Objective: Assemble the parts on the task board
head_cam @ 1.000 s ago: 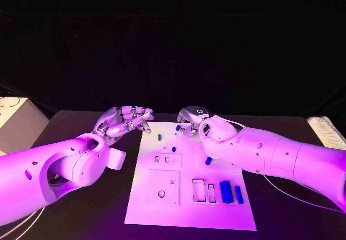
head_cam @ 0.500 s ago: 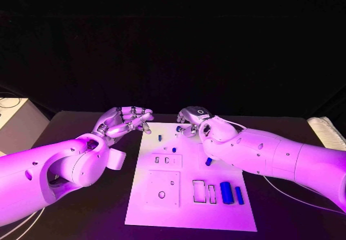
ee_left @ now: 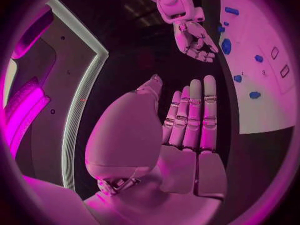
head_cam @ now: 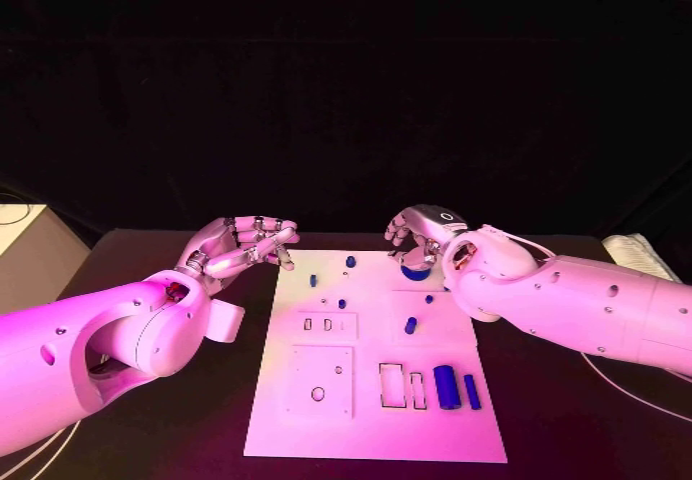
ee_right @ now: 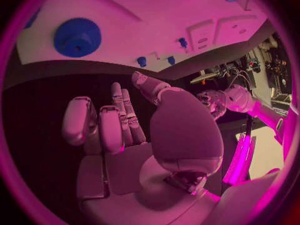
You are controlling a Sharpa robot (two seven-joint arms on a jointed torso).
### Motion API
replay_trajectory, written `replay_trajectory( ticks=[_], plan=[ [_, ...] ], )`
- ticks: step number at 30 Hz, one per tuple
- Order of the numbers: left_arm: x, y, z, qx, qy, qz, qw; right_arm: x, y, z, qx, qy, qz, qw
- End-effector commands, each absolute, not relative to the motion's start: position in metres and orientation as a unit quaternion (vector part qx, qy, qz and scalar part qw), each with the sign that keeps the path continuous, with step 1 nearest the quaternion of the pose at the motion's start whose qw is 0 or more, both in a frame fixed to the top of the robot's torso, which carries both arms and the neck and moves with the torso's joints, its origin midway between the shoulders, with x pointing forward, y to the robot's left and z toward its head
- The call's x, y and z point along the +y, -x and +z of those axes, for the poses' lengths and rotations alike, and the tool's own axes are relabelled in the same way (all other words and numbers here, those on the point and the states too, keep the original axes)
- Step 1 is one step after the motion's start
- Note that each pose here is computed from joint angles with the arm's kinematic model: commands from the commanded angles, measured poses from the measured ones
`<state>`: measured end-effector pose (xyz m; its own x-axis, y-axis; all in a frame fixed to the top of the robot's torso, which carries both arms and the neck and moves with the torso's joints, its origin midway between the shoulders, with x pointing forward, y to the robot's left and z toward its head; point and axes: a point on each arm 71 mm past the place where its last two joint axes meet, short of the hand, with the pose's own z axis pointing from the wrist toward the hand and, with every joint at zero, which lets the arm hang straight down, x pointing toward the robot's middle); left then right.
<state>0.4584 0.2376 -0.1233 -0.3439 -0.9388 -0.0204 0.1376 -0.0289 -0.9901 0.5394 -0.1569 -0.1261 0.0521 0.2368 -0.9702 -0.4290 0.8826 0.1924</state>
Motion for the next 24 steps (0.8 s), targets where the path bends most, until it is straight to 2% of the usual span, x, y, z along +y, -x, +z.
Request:
replay_trajectory(
  ticks=[1, 6, 11, 24],
  plan=[
    [0.237, -0.458, -0.122, 0.541, 0.366, -0.622, 0.432, -0.171, -0.533, -0.123, 0.680, 0.057, 0.245, 0.689],
    [0.238, -0.459, -0.122, 0.541, 0.367, -0.621, 0.433, -0.203, -0.536, -0.121, 0.719, 0.016, 0.228, 0.656],
    [0.238, -0.459, -0.122, 0.542, 0.367, -0.620, 0.433, -0.221, -0.542, -0.126, 0.747, -0.012, 0.209, 0.631],
    [0.236, -0.462, -0.124, 0.543, 0.368, -0.620, 0.430, -0.217, -0.557, -0.138, 0.757, -0.042, 0.187, 0.625]
  ],
)
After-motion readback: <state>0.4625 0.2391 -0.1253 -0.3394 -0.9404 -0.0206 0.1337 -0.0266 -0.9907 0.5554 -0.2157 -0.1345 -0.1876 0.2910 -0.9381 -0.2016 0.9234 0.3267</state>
